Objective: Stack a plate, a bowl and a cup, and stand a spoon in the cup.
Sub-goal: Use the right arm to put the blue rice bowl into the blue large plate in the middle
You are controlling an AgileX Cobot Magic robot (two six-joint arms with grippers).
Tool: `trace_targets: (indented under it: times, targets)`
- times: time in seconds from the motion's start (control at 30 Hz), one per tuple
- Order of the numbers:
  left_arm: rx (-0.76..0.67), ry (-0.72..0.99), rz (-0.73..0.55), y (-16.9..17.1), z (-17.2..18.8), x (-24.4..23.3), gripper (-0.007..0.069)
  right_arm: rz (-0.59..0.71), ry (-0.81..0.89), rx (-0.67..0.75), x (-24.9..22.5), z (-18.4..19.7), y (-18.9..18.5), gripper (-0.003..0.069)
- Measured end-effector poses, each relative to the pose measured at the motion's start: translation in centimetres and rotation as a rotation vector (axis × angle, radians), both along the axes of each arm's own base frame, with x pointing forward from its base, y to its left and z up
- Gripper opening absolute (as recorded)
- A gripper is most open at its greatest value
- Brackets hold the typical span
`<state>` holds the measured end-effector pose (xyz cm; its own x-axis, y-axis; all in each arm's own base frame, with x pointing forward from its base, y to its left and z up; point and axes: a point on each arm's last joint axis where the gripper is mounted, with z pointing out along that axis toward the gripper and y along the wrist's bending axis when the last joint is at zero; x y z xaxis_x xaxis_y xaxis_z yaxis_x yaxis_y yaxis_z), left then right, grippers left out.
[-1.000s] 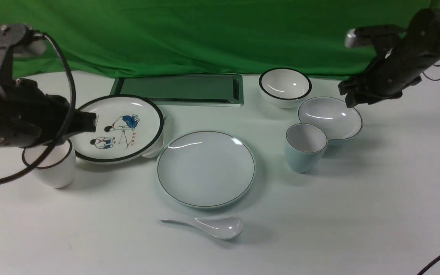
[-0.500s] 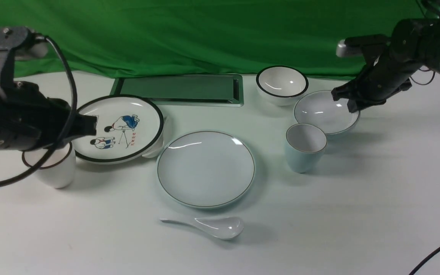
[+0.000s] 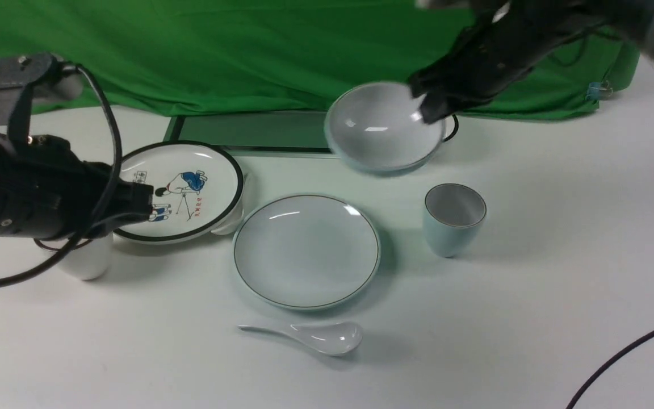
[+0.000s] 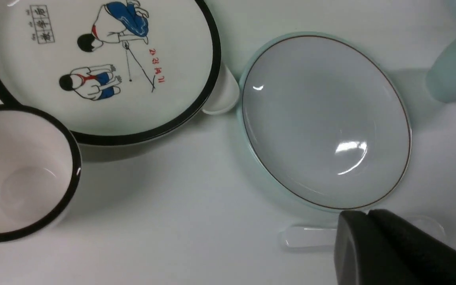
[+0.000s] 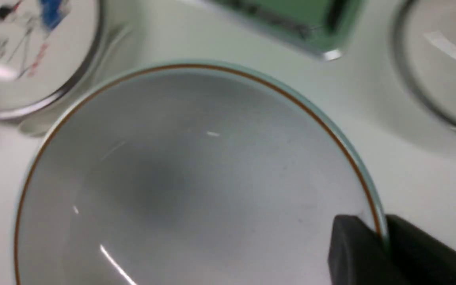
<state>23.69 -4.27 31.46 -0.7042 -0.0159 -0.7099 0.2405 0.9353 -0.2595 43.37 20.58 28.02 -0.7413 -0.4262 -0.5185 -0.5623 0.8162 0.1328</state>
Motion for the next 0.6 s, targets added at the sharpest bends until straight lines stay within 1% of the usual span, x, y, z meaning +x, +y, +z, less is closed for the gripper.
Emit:
trace_targets:
  times: [0.07, 0.1, 0.13, 0.17, 0.2, 0.27, 0.43, 0.53, 0.6]
  targets:
    - [0.0, 0.008, -0.005, 0.0, 0.0, -0.1, -0.0029, 0.069, 0.028, -0.044, -0.7, -2.6, 3.1, 0.0076]
    - [0.0, 0.008, -0.005, 0.0, 0.0, -0.1, -0.0029, 0.075, 0.025, -0.047, -0.8, -2.6, 3.3, 0.0076]
    - [0.001, 0.015, -0.011, -0.1, -0.1, -0.1, -0.0029, 0.111, 0.041, -0.086, -1.1, -4.6, 4.9, 0.0076]
    - [0.001, 0.017, -0.012, -0.1, -0.1, -0.1, -0.0029, 0.114, 0.044, -0.091, -1.0, -5.0, 5.1, 0.0076]
    - [0.001, 0.019, -0.014, -0.1, -0.1, -0.2, -0.0029, 0.134, 0.051, -0.121, -1.2, -6.5, 5.9, 0.0076]
    - [0.002, 0.019, -0.015, -0.1, -0.1, -0.2, -0.0029, 0.141, 0.052, -0.134, -1.1, -7.5, 6.2, 0.0076]
    - [0.002, 0.018, -0.015, -0.1, -0.1, -0.2, -0.0029, 0.149, 0.009, -0.133, -0.8, -7.5, 6.4, 0.0092]
    - [0.002, 0.018, -0.015, -0.1, -0.1, -0.2, -0.0029, 0.154, 0.023, -0.142, -1.0, -7.5, 6.4, 0.0179]
    - [0.002, 0.018, -0.015, -0.1, -0.1, -0.2, -0.0029, 0.161, 0.05, -0.156, -1.2, -7.6, 6.2, 0.0283]
